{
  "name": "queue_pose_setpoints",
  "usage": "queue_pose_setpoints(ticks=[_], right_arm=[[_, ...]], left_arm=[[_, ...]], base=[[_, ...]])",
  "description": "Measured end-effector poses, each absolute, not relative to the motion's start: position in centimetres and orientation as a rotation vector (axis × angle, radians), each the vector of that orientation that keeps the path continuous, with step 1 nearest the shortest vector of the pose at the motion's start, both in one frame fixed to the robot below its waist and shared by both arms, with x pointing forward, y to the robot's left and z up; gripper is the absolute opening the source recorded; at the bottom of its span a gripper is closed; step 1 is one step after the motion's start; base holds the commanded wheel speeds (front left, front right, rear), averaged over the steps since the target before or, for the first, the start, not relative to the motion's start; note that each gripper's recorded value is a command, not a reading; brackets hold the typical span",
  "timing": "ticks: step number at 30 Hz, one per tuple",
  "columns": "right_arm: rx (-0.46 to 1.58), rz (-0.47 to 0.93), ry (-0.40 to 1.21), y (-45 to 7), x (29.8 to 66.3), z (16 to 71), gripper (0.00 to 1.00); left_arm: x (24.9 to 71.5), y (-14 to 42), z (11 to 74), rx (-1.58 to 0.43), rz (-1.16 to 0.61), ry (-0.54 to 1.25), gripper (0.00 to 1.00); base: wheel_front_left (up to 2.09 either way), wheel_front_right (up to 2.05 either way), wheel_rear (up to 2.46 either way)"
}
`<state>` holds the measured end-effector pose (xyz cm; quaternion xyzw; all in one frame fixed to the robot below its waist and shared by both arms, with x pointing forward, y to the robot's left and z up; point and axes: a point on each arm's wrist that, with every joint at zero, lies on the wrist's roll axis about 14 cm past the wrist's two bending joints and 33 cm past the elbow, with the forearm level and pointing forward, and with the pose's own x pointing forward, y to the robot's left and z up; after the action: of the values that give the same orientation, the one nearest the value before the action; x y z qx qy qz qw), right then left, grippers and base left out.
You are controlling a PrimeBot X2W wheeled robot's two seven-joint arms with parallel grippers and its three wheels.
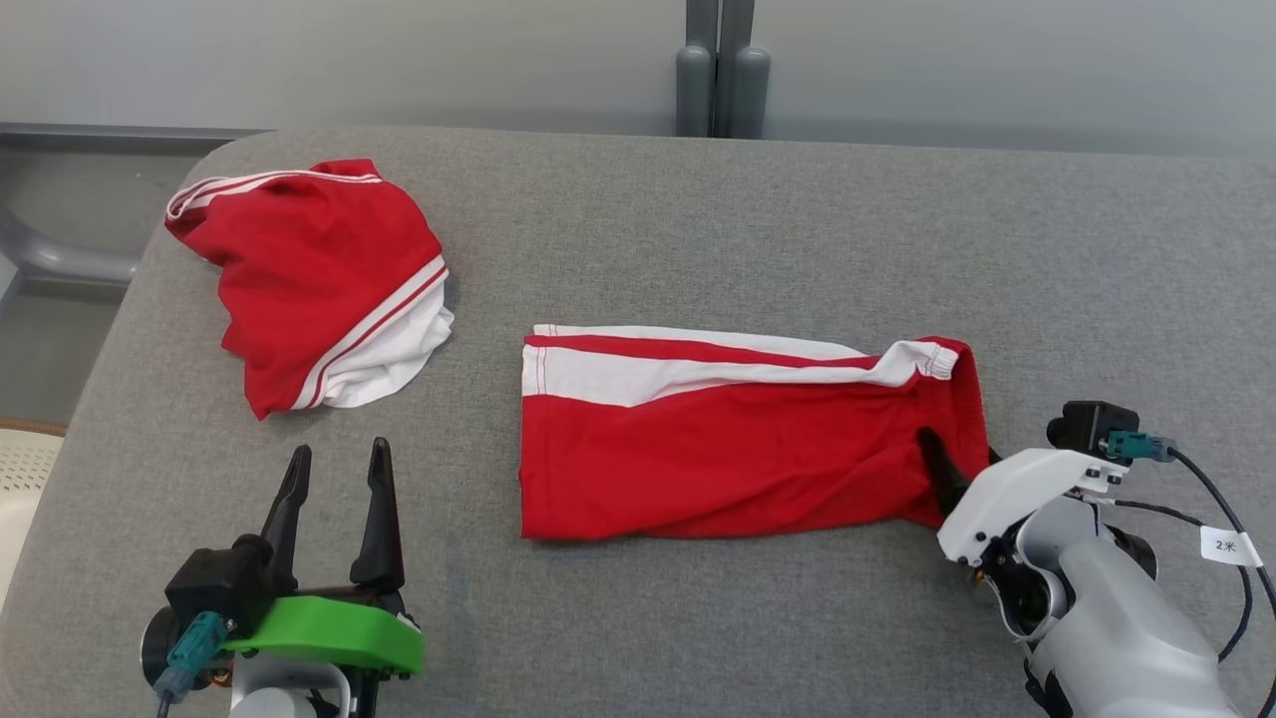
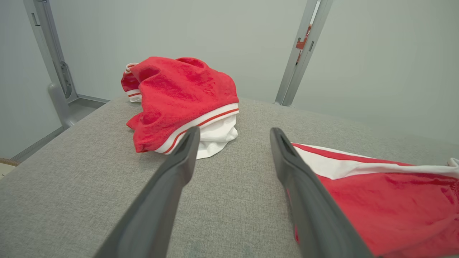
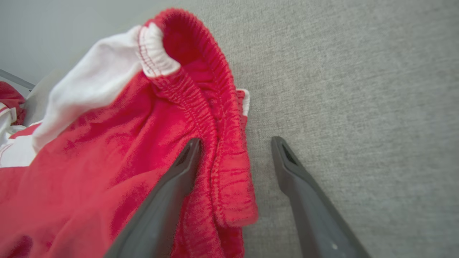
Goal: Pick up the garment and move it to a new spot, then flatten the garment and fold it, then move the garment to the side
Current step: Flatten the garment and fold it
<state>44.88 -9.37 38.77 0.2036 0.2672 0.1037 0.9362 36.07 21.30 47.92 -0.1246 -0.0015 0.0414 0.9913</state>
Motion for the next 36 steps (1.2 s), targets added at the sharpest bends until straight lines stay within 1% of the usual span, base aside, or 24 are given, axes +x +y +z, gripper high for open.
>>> queue_pose_setpoints(ticks=[3,4,5,6,7,11,17,20,30,32,36], right_arm=[[0.456,0.228,0.564,-8.4,45.0,38.7,1.00],[0.471,0.234,0.566,-8.0,45.1,38.8,0.92],[0.483,0.241,0.567,-7.6,45.1,38.8,0.47],[0.495,0.246,0.565,-7.3,45.2,38.9,0.13],[0.504,0.247,0.561,-7.1,45.2,39.0,0.00],[0.524,0.251,0.530,-6.8,45.3,39.6,0.00],[0.531,0.225,0.477,-8.8,45.7,40.9,0.00],[0.508,0.196,0.460,-11.4,45.7,41.5,0.00],[0.352,0.057,0.409,-22.5,45.2,44.0,0.00],[0.347,0.050,0.407,-23.1,45.0,44.3,0.00],[0.370,0.088,0.389,-21.7,45.0,45.4,0.00]], left_arm=[[36.0,21.6,47.8,-0.238,0.089,0.001,1.00],[36.0,21.7,47.8,-0.232,0.092,0.001,1.00],[36.0,21.8,47.8,-0.231,0.093,0.000,1.00],[36.0,22.0,47.8,-0.230,0.096,0.000,1.00],[35.9,22.1,47.8,-0.229,0.099,0.000,1.00],[35.7,22.3,47.9,-0.226,0.103,-0.003,1.00],[35.6,21.9,48.0,-0.234,0.091,-0.008,1.00],[35.7,21.2,48.0,-0.238,0.072,-0.005,1.00],[36.9,18.1,48.1,-0.253,-0.020,-0.001,1.00],[37.0,17.7,48.2,-0.256,-0.032,-0.003,1.00],[36.9,17.4,48.6,-0.257,-0.043,-0.014,1.00]], base=[[0.00,0.00,0.00],[0.00,0.00,0.00],[0.00,0.00,0.00],[0.00,0.00,0.00],[0.00,0.00,0.00],[0.00,0.00,0.00],[0.00,0.00,0.00],[0.00,0.00,0.00],[0.00,0.00,0.00],[0.00,0.00,0.00],[0.00,0.00,0.00]])
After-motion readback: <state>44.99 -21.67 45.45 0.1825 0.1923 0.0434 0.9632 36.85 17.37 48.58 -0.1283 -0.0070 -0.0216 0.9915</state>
